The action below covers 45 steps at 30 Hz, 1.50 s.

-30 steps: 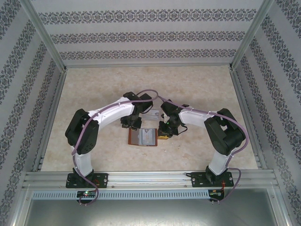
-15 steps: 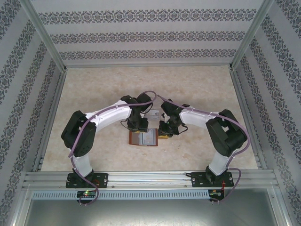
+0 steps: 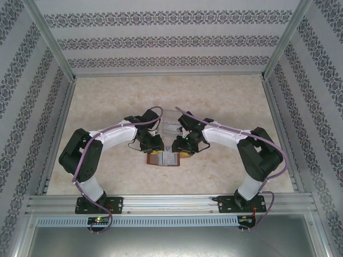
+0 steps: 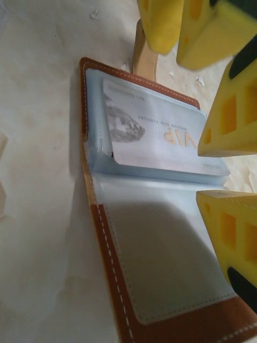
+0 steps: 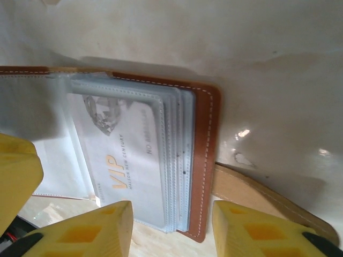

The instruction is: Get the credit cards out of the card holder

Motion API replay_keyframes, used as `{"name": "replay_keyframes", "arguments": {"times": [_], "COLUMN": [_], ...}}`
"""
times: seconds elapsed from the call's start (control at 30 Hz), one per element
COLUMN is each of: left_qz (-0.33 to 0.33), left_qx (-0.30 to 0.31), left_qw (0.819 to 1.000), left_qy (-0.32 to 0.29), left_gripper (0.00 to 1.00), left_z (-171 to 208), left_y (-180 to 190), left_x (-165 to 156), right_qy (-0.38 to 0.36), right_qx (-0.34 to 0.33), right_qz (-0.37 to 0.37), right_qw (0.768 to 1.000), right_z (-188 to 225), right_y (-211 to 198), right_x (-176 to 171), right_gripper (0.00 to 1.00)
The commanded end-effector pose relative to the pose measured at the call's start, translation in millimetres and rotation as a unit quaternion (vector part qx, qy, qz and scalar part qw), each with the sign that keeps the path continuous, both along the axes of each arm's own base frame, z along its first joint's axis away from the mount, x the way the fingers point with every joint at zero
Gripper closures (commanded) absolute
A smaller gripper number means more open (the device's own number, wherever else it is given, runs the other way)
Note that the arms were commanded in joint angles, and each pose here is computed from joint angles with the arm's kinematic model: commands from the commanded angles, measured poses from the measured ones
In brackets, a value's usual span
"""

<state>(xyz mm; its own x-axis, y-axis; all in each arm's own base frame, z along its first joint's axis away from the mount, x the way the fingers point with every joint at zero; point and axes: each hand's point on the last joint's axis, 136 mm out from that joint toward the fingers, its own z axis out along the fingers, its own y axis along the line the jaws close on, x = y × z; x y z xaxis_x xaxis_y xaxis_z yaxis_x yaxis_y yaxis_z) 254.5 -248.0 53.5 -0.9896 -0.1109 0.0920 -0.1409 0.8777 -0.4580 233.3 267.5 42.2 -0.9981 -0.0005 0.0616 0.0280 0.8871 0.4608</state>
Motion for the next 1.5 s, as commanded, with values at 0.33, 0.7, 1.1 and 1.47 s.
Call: {"name": "replay_keyframes", "arguments": {"times": [0.33, 0.7, 1.1, 1.47], "left_qz": [0.009, 0.011, 0.011, 0.006], "left_qx": [-0.034, -0.042, -0.032, 0.002], "left_qw": [0.999, 0.999, 0.999, 0.999], "left_qy": [-0.001, 0.015, 0.027, 0.032], "left_gripper": [0.77, 0.77, 0.78, 0.81], "left_z": [2.1, -8.6, -24.8, -35.1], "left_y": [-4.1, -8.0, -5.4, 5.9], "left_x": [2.8, 0.8, -2.1, -5.8], "right_qy": [0.019, 0.029, 0.030, 0.029], "right_qx": [-0.036, -0.042, -0.041, -0.042], "right_qz": [0.003, 0.007, 0.008, 0.009], "right_qw": [0.999, 0.999, 0.999, 0.999], "right_z": [-24.0, -32.9, -32.1, -31.8], "right_y": [4.8, 3.0, 2.9, 2.3], "right_x": [-1.4, -4.4, -5.3, -5.9], "right_gripper": [0.57, 0.65, 0.67, 0.67]}}
